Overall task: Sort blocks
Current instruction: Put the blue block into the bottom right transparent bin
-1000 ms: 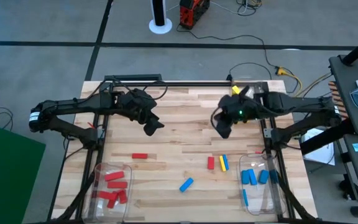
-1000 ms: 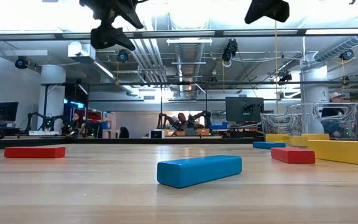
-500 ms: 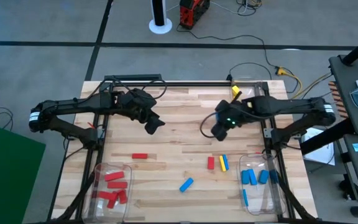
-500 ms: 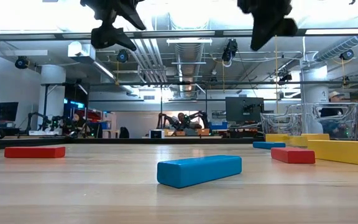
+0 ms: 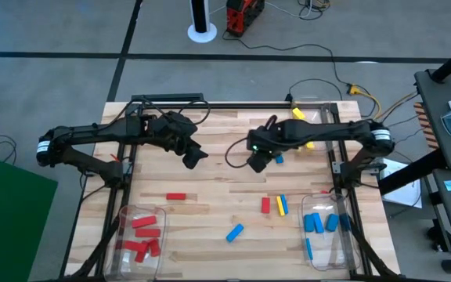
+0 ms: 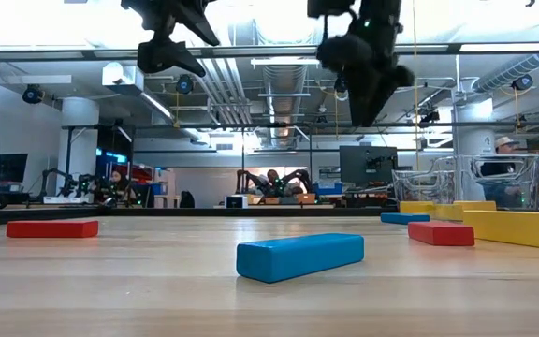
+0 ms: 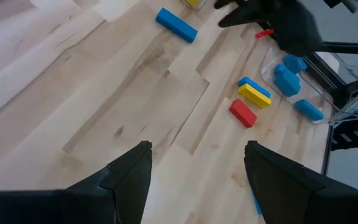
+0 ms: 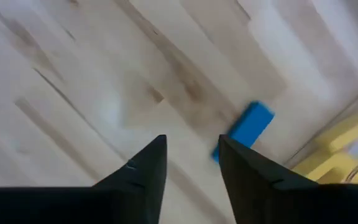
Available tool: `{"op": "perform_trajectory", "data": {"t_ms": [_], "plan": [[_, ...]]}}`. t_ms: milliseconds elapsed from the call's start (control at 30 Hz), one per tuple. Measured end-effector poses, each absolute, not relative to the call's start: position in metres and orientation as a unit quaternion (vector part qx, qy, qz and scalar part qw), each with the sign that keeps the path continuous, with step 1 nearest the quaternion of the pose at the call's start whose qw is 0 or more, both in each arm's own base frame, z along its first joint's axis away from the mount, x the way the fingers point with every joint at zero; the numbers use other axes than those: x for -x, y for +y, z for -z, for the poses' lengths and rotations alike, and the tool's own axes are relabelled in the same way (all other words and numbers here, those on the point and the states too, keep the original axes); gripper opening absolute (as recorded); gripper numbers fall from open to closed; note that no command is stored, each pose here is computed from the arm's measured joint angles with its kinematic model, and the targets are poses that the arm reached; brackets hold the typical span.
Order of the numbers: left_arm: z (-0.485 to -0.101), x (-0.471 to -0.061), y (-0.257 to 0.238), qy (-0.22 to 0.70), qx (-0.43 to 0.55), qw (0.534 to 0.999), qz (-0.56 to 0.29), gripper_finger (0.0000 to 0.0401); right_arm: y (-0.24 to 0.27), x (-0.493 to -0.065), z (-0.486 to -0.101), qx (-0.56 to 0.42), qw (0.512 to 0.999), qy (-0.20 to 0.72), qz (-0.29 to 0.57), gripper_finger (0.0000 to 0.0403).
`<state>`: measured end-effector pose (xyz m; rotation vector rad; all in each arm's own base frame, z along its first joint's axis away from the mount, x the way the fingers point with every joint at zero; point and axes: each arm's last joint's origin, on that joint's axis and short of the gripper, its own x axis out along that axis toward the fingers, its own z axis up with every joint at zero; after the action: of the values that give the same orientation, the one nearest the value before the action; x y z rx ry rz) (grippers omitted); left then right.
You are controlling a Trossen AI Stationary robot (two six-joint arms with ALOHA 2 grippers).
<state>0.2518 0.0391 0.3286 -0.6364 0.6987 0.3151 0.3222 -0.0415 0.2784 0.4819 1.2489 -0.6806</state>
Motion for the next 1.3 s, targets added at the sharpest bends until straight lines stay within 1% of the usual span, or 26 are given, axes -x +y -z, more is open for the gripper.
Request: {"op": "perform_trajectory", "data": {"t_ms": [67,133,200,300,367,533,700,867,1033,1300], "plan": [[-0.328,-0.252,0.039,0.334,0.299,0.880,-0.156,0.0231,-0.049,-0.327,-0.274,-0.185,0.736,0.584,0.288,0.0139],[-0.328,-0.252,0.040,0.334,0.295,0.881,-0.158,0.0231,-0.058,-0.328,-0.268,-0.166,0.730,0.601,0.279,0.0155],[-0.328,-0.252,0.040,0.335,0.293,0.882,-0.158,0.0231,-0.068,-0.327,-0.261,-0.181,0.709,0.614,0.296,0.0170],[-0.328,-0.252,0.040,0.335,0.292,0.882,-0.157,0.0231,-0.087,-0.321,-0.248,-0.232,0.653,0.633,0.346,0.0194],[-0.328,-0.252,0.040,0.335,0.291,0.882,-0.157,0.0231,-0.099,-0.319,-0.240,-0.261,0.626,0.639,0.363,0.0210],[-0.328,-0.252,0.040,0.333,0.278,0.885,-0.166,0.0231,-0.121,-0.320,-0.221,-0.282,0.593,0.652,0.379,0.0247],[-0.328,-0.251,0.041,0.333,0.277,0.886,-0.167,0.0231,-0.129,-0.324,-0.202,-0.280,0.568,0.673,0.382,0.0274],[-0.328,-0.251,0.041,0.333,0.277,0.886,-0.167,0.0231,-0.130,-0.327,-0.188,-0.275,0.557,0.686,0.378,0.0292],[-0.328,-0.251,0.041,0.334,0.275,0.886,-0.166,0.0231,-0.132,-0.329,-0.175,-0.265,0.547,0.704,0.369,0.0299],[-0.328,-0.251,0.041,0.334,0.275,0.886,-0.166,0.0231,-0.132,-0.332,-0.157,-0.256,0.529,0.724,0.362,0.0293]]}}
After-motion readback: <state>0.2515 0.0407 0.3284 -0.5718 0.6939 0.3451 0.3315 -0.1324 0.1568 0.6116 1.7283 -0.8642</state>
